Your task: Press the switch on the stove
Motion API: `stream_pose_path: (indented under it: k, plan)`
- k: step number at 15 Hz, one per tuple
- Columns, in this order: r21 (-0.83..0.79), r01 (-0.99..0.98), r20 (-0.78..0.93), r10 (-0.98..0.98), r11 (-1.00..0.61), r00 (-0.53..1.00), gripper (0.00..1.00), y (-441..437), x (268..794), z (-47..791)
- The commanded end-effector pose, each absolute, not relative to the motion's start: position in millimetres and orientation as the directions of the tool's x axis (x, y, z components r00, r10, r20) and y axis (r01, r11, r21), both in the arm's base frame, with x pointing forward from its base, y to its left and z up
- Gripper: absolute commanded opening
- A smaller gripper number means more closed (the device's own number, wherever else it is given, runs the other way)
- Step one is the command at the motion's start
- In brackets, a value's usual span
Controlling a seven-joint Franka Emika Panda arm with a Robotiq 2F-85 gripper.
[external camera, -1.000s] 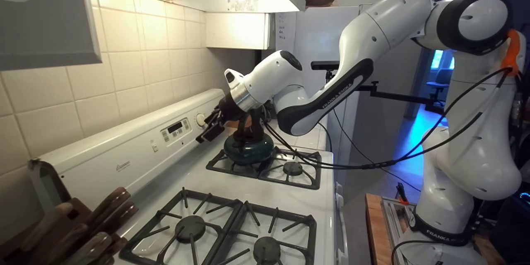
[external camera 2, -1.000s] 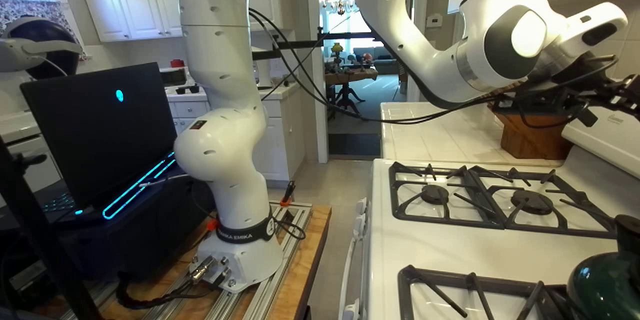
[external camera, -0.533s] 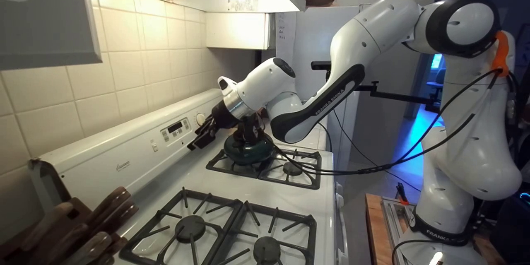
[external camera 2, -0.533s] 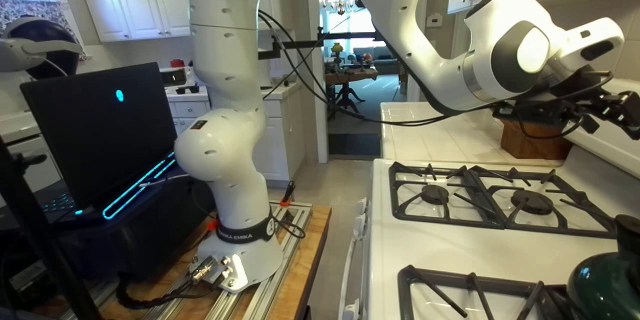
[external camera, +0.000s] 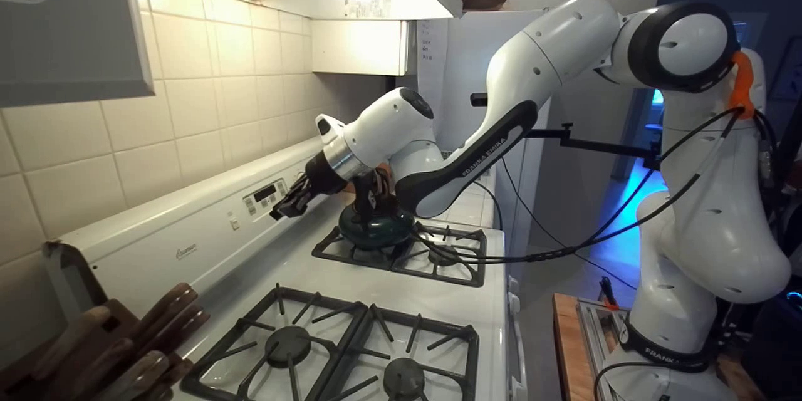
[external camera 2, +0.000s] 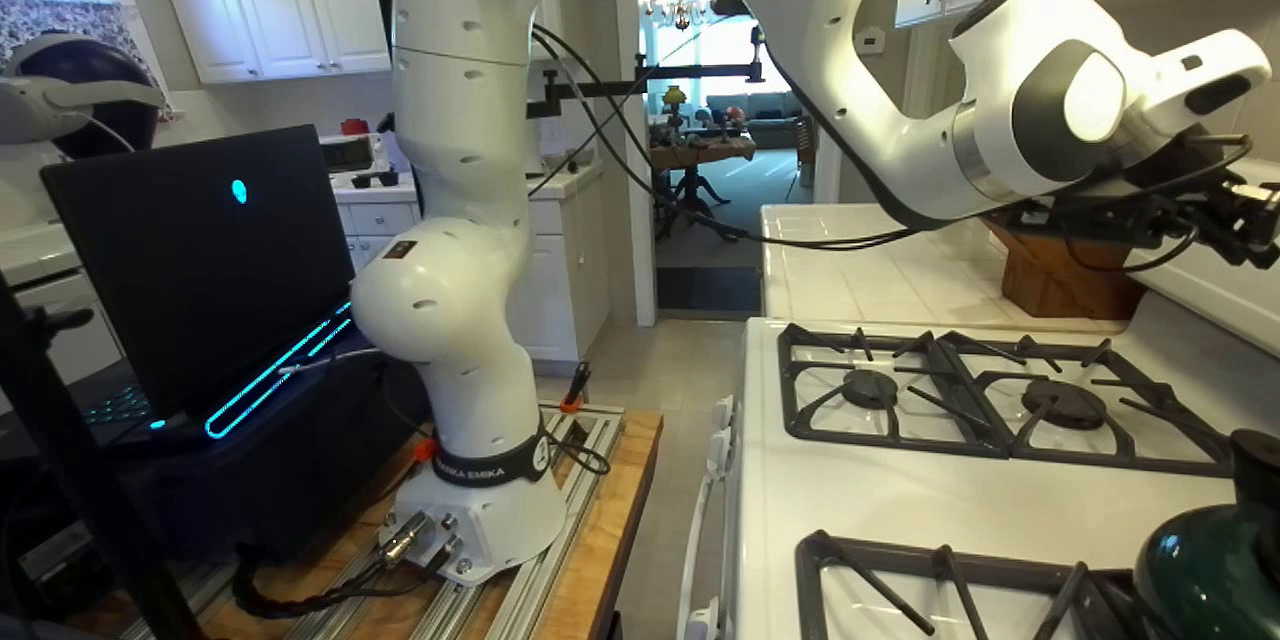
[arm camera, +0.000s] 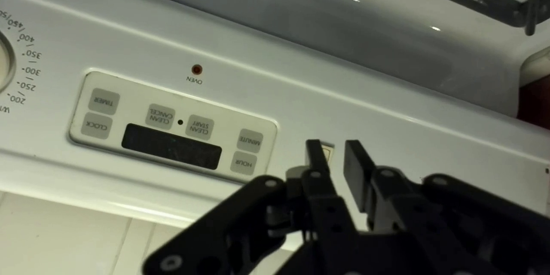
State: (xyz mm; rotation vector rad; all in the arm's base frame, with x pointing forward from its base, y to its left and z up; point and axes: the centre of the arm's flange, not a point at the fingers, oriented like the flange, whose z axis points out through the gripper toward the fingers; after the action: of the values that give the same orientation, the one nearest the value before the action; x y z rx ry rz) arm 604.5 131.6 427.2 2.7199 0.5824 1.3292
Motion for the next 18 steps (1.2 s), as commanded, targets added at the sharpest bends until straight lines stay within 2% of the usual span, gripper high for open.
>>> stream_pose_path:
  k: [1, 5, 6, 8, 16, 18]
  plan:
    - [0.236, 0.304, 0.758, 0.371, -0.923, 0.537, 0.00, 136.8, 621.3, 420.8]
    - [0.251, 0.297, 0.756, 0.379, -0.921, 0.533, 0.00, 133.1, 629.8, 421.4]
    - [0.251, 0.297, 0.755, 0.378, -0.921, 0.536, 0.26, 132.9, 629.3, 420.7]
    - [0.252, 0.307, 0.753, 0.385, -0.918, 0.534, 0.33, 133.5, 624.9, 419.2]
    - [0.256, 0.314, 0.748, 0.393, -0.914, 0.536, 0.89, 124.4, 610.6, 426.5]
    - [0.265, 0.315, 0.746, 0.401, -0.911, 0.532, 1.00, 111.9, 610.5, 433.7]
